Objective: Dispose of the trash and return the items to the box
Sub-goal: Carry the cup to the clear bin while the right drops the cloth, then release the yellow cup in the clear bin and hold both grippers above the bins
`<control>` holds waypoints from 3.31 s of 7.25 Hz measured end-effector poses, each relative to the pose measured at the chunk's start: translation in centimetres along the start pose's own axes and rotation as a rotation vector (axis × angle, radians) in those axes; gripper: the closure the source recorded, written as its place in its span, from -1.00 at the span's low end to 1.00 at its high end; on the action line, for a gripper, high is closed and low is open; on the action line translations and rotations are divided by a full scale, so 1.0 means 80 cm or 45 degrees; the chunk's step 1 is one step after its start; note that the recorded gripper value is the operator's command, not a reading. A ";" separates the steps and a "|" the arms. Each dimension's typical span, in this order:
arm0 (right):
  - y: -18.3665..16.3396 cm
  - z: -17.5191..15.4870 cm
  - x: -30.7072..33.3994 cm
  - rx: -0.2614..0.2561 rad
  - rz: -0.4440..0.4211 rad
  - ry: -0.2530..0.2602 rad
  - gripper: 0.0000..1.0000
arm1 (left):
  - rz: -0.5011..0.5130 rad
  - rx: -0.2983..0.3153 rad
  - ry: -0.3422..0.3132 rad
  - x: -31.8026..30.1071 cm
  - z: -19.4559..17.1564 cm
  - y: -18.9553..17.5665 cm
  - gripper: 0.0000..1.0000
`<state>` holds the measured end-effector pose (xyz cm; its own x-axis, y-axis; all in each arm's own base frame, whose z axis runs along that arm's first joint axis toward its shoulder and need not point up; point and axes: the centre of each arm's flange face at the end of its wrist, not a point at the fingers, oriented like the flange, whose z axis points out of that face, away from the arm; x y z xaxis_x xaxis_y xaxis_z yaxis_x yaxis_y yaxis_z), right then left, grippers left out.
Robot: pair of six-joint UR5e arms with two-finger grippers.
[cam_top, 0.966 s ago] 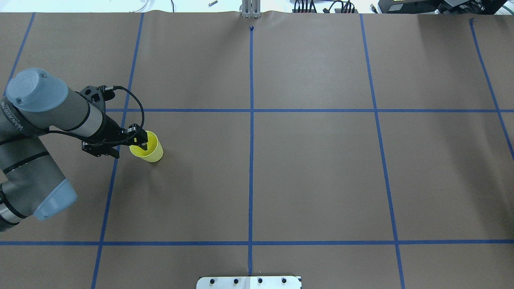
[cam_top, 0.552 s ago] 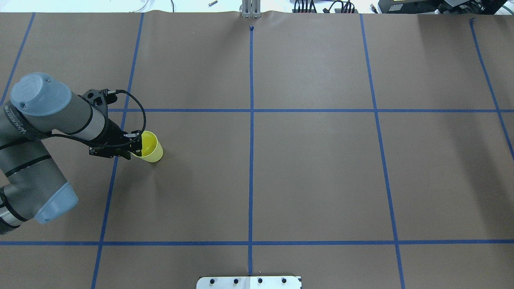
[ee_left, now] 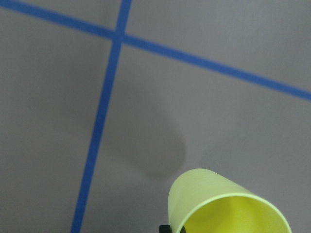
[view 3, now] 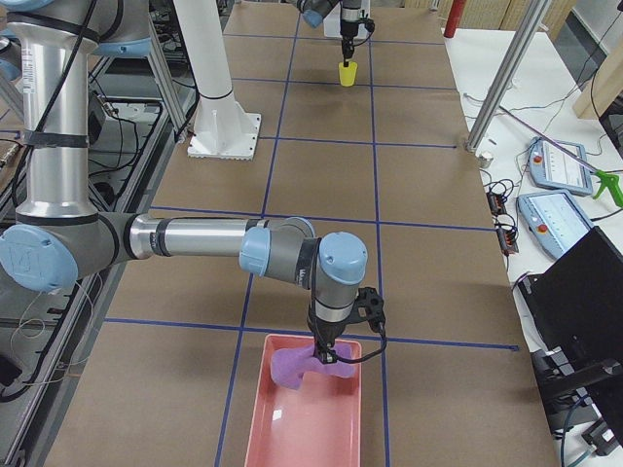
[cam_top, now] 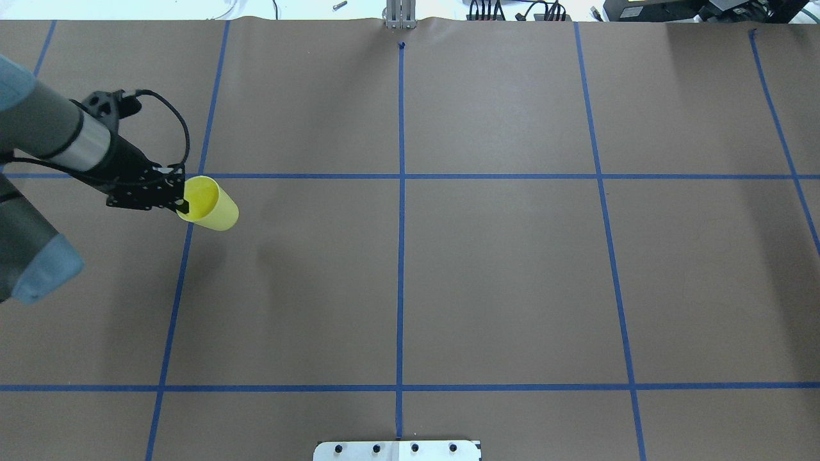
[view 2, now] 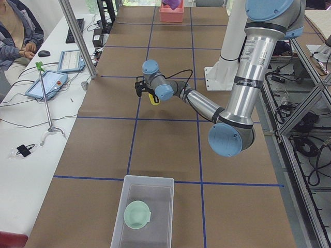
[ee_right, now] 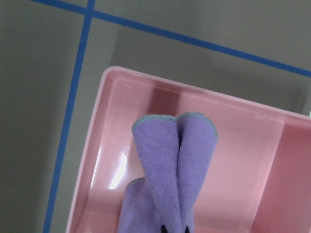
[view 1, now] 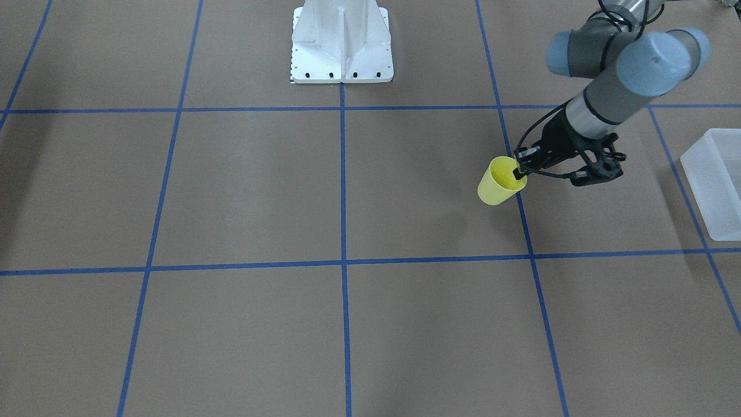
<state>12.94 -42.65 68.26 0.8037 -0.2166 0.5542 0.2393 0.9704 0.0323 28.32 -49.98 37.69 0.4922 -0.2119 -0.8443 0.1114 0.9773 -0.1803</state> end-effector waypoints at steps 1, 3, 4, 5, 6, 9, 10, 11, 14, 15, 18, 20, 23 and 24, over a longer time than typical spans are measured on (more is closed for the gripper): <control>0.013 0.025 0.013 -0.026 -0.008 0.000 1.00 | 0.051 0.015 0.003 -0.026 -0.038 -0.028 1.00; 0.033 0.059 0.029 -0.028 -0.022 0.020 -0.60 | 0.209 0.040 -0.062 -0.115 -0.119 -0.085 1.00; 0.034 0.064 0.032 -0.023 -0.022 0.024 -1.00 | 0.287 0.043 -0.113 -0.175 -0.159 -0.112 1.00; 0.032 0.063 0.032 -0.015 -0.024 0.026 -1.00 | 0.350 0.043 -0.154 -0.246 -0.197 -0.139 1.00; 0.027 0.057 0.030 -0.001 -0.030 0.028 -1.00 | 0.402 0.040 -0.176 -0.314 -0.225 -0.159 1.00; 0.001 0.009 0.003 0.109 0.024 0.024 -1.00 | 0.540 0.009 -0.189 -0.495 -0.256 -0.165 1.00; -0.008 -0.010 -0.010 0.155 0.071 -0.001 -1.00 | 0.555 -0.010 -0.186 -0.538 -0.242 -0.147 1.00; -0.018 -0.029 -0.029 0.206 0.120 -0.051 -1.00 | 0.556 -0.020 -0.187 -0.576 -0.222 -0.128 1.00; -0.035 -0.059 -0.072 0.262 0.194 -0.126 -1.00 | 0.517 -0.032 -0.199 -0.643 -0.183 -0.106 1.00; -0.037 -0.060 -0.078 0.262 0.192 -0.134 -1.00 | 0.491 -0.015 -0.202 -0.658 -0.172 -0.105 1.00; -0.064 -0.073 -0.142 0.258 0.232 -0.174 -1.00 | 0.431 -0.011 -0.199 -0.673 -0.143 -0.104 1.00; -0.073 -0.083 -0.183 0.258 0.263 -0.204 -1.00 | 0.391 -0.037 -0.196 -0.663 -0.122 -0.105 1.00; -0.076 -0.084 -0.199 0.251 0.273 -0.224 -1.00 | 0.346 -0.072 -0.202 -0.641 -0.091 -0.107 0.30; -0.076 -0.084 -0.200 0.250 0.273 -0.226 -1.00 | 0.348 -0.079 -0.203 -0.638 -0.087 -0.107 -0.75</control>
<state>2.25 -45.81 53.62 0.7130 -0.0002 0.7011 -0.0483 0.9976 0.0494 -3.80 -47.52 78.80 0.6264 0.0653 -0.7767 -0.0940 0.9955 0.0079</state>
